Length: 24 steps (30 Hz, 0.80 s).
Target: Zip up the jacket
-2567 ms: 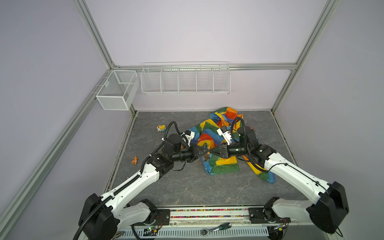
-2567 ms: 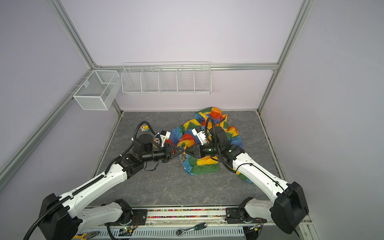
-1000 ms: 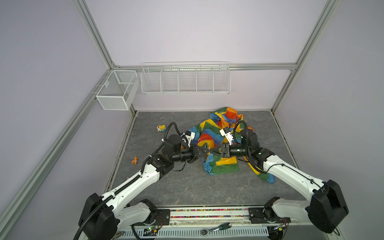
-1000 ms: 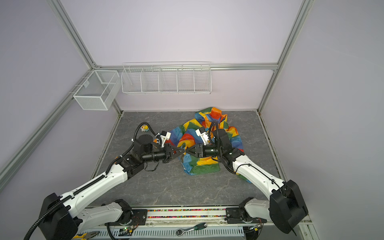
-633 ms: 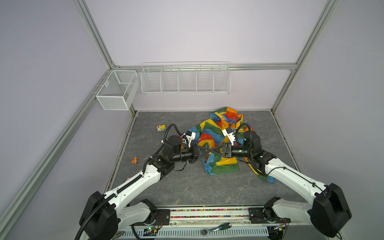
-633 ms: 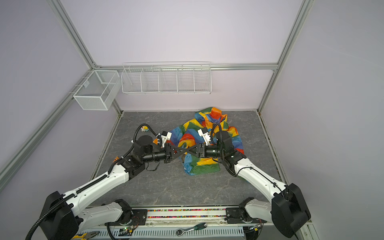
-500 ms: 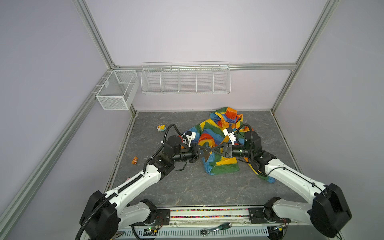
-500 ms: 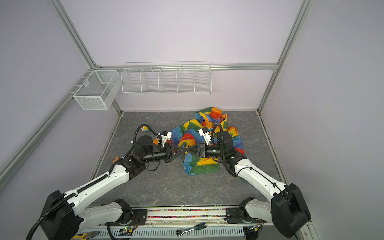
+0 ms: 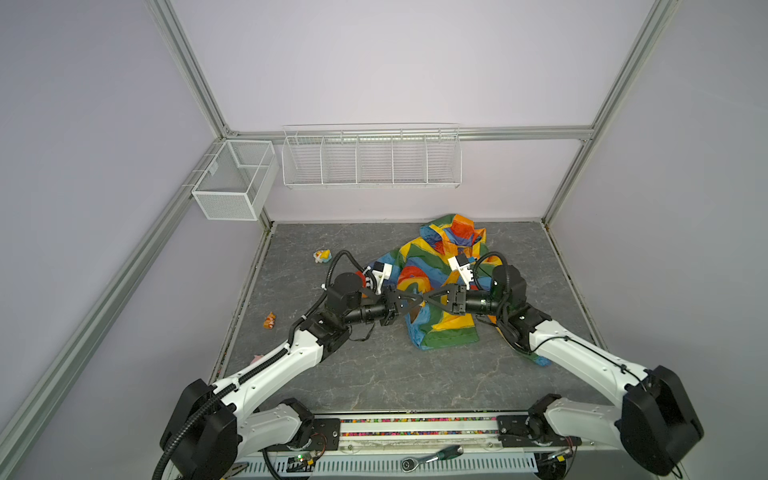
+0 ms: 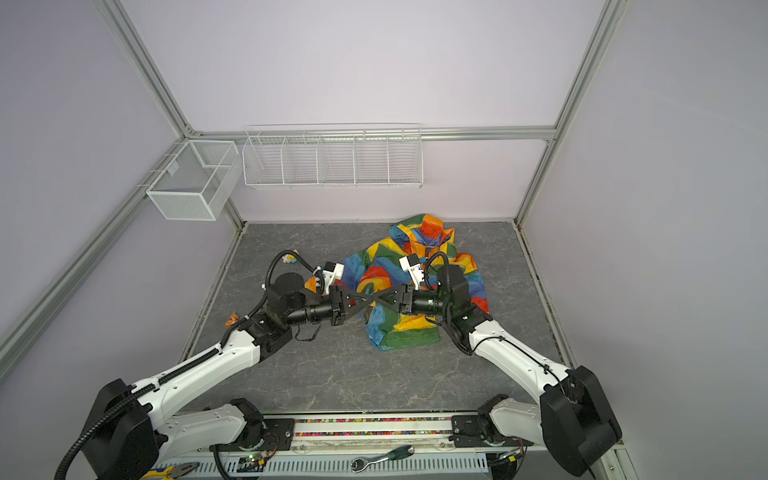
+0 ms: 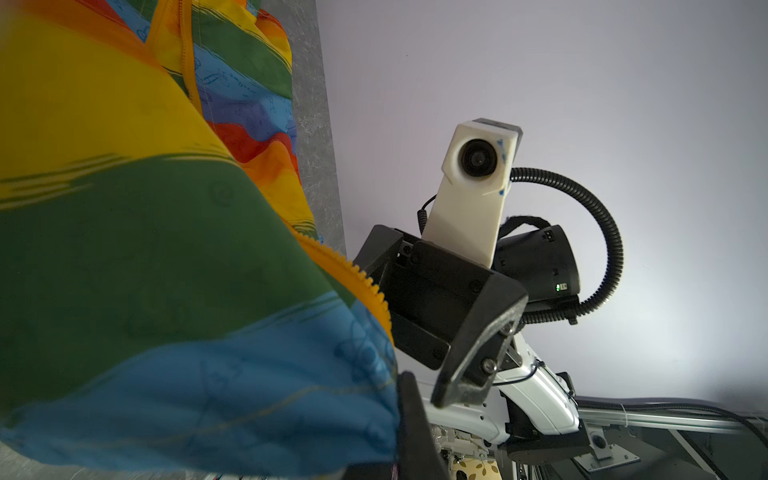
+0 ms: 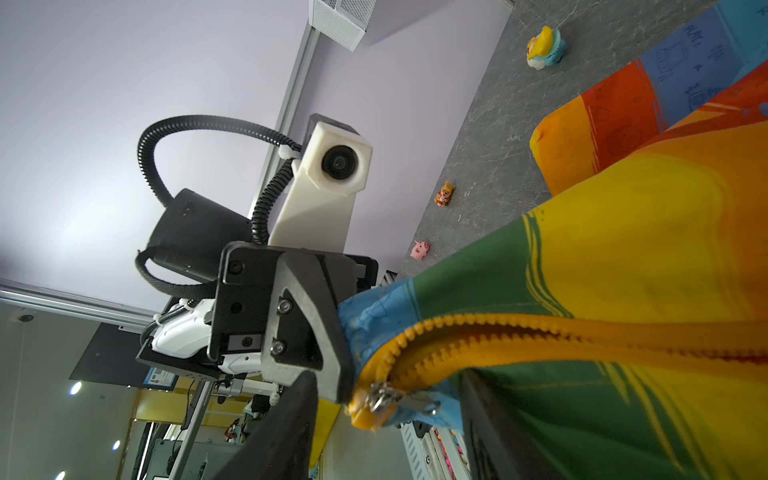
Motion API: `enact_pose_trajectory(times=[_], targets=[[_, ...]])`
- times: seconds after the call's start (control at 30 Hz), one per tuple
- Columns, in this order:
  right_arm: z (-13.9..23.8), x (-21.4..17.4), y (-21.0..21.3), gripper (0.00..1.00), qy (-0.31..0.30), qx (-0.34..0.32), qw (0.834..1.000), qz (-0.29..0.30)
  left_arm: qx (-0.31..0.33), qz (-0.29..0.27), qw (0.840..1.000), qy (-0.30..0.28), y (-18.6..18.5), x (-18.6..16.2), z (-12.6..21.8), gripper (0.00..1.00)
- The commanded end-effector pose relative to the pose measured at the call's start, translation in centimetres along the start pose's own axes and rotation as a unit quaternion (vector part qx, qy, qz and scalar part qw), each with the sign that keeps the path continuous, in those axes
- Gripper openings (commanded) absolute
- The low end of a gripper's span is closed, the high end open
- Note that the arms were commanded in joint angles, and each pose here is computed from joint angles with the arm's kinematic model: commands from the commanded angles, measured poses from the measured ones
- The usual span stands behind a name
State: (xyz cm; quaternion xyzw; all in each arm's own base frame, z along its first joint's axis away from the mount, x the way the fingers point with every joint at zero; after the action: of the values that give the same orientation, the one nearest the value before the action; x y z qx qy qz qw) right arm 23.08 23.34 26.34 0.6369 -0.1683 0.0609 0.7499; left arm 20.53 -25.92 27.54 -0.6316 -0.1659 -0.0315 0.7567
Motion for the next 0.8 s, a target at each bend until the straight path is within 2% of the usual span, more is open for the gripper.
enact_pose_trajectory(times=[0.0,0.37,0.77], targets=[[0.41,-0.04,0.95,0.61,-0.005,0.025,1.000,0.007,-0.032,-0.012,0.999,0.000,-1.07,0.09,0.11,0.00],[0.47,0.05,1.40,0.61,-0.013,0.054,0.998,-0.006,-0.069,-0.012,0.998,-0.007,-1.58,0.32,-0.21,0.00],[1.35,-0.08,1.89,0.51,-0.022,0.047,0.999,-0.004,-0.068,-0.010,0.998,-0.003,-1.38,0.26,-0.39,0.00]])
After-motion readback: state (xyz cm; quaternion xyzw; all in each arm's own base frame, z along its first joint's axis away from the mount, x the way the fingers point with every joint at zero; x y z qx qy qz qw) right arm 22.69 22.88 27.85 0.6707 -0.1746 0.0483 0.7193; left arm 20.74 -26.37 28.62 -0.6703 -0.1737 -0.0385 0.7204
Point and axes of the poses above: each gripper's point midway between its finger pads, its own z axis back along the fingers, its own y axis along the line the jaws close on, x = y × z, the point moved 6 cm from there along z, back along the fingers, and after that the axes turned 6 degrees about -z, right-handed, at the moved point
